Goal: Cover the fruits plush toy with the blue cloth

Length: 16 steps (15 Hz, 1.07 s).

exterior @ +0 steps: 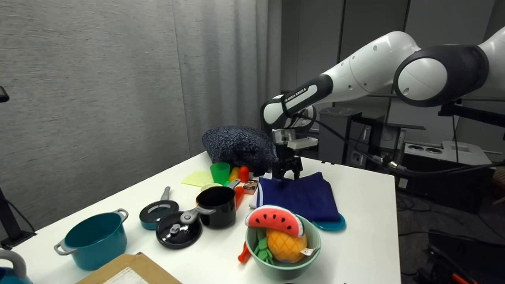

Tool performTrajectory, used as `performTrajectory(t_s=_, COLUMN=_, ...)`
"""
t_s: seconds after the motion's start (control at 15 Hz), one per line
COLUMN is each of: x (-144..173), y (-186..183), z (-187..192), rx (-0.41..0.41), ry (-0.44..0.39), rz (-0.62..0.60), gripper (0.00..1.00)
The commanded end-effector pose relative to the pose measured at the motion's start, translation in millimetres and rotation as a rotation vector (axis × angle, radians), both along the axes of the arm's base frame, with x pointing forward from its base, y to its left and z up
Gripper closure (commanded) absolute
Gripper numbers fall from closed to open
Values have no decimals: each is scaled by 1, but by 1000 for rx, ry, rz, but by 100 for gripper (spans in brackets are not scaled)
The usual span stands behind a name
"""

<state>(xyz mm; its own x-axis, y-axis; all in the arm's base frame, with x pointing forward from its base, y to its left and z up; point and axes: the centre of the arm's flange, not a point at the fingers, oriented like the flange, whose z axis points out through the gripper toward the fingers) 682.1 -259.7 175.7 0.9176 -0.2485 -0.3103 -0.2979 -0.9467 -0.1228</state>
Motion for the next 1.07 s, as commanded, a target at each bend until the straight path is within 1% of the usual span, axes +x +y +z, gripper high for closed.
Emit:
performTrajectory(t_s=0.0, x=22, y=-15, z=-16, rx=70, ry=37, rz=21, gripper=0)
performTrajectory(t_s=0.27, x=25, y=-15, z=-17, rx=89, ry=58, rz=22, gripper=0)
performTrajectory(t_s=0.4, x=28, y=-10, z=-11, rx=101, ry=59, rz=32, gripper=0)
performTrajectory(t_s=0.47, x=25, y=-13, z=-4, rx=101, ry=57, rz=41, gripper=0)
performTrajectory(t_s=0.53, x=22, y=-23, z=6, rx=98, ry=59, rz=48, gripper=0)
performTrajectory(t_s=0.73, x=16, y=-30, z=23, rx=51, ry=78, rz=39, gripper=0)
performTrajectory(t_s=0.87, x=13, y=-38, z=28, rx=37, ry=84, rz=31, gripper=0)
performTrajectory(t_s=1.0, x=10, y=-43, z=25, rx=45, ry=100, rz=27, gripper=0)
